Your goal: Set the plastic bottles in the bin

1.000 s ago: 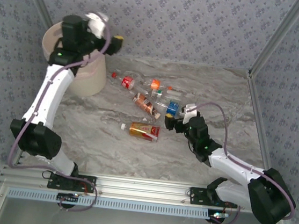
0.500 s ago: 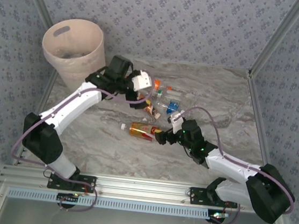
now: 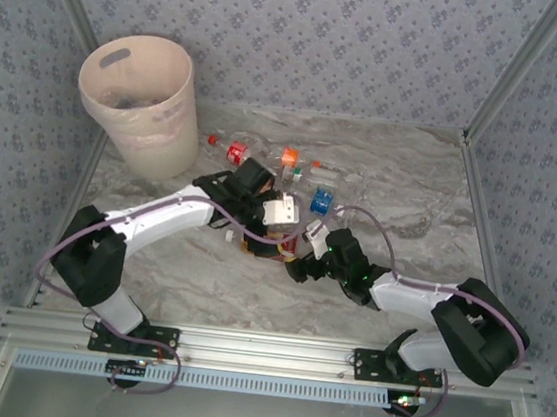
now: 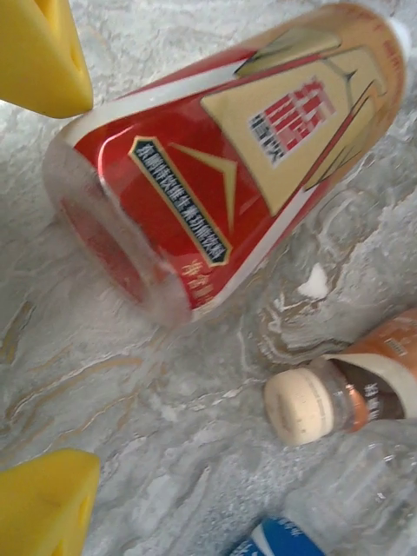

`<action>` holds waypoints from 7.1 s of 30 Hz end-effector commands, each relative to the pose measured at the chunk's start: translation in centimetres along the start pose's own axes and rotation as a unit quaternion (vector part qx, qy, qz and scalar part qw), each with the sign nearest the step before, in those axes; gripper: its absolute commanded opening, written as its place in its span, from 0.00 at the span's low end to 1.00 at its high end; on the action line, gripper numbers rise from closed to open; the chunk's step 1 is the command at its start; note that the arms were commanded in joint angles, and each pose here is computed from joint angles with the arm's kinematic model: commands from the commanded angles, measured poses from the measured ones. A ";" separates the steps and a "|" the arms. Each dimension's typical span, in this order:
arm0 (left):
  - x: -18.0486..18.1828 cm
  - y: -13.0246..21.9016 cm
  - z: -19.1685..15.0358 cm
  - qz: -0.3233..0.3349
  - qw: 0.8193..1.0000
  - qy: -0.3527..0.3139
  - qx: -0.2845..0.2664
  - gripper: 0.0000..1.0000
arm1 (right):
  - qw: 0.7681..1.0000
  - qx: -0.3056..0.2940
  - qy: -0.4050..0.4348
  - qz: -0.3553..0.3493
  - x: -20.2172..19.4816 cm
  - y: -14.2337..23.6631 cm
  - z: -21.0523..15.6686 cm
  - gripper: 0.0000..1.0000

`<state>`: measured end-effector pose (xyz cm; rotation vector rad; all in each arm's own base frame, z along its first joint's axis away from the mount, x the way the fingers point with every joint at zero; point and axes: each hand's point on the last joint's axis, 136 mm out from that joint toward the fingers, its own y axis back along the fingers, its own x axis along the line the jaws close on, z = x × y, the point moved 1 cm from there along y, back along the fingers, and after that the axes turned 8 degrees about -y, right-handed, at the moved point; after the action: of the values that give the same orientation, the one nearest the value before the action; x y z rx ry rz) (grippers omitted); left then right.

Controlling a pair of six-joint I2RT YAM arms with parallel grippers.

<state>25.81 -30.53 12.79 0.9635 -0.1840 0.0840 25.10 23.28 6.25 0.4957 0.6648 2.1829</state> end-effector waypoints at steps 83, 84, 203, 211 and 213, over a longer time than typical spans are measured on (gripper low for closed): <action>14.2 14.7 6.9 0.314 0.874 0.264 -0.262 0.40 | 0.941 -0.296 -0.150 -0.068 -5.6 10.1 15.0 1.00; 14.6 15.6 7.2 0.315 0.869 0.268 -0.272 0.40 | 0.943 -0.295 -0.142 -0.056 -5.1 10.2 15.3 1.00; 10.8 17.5 -9.9 0.285 0.618 0.697 -0.224 0.98 | 0.979 0.119 0.150 0.069 0.3 -12.5 7.0 0.85; 10.1 15.1 -11.6 0.274 0.607 0.721 -0.193 0.98 | 0.975 0.140 0.163 0.061 1.3 -14.0 6.7 0.69; 9.8 14.6 -11.9 0.271 0.606 0.724 -0.188 0.98 | 0.975 0.147 0.159 0.057 1.5 -13.9 6.6 0.66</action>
<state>34.72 -12.14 20.57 0.1427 0.9919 1.3237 36.22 34.12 3.82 0.3211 1.1098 2.3436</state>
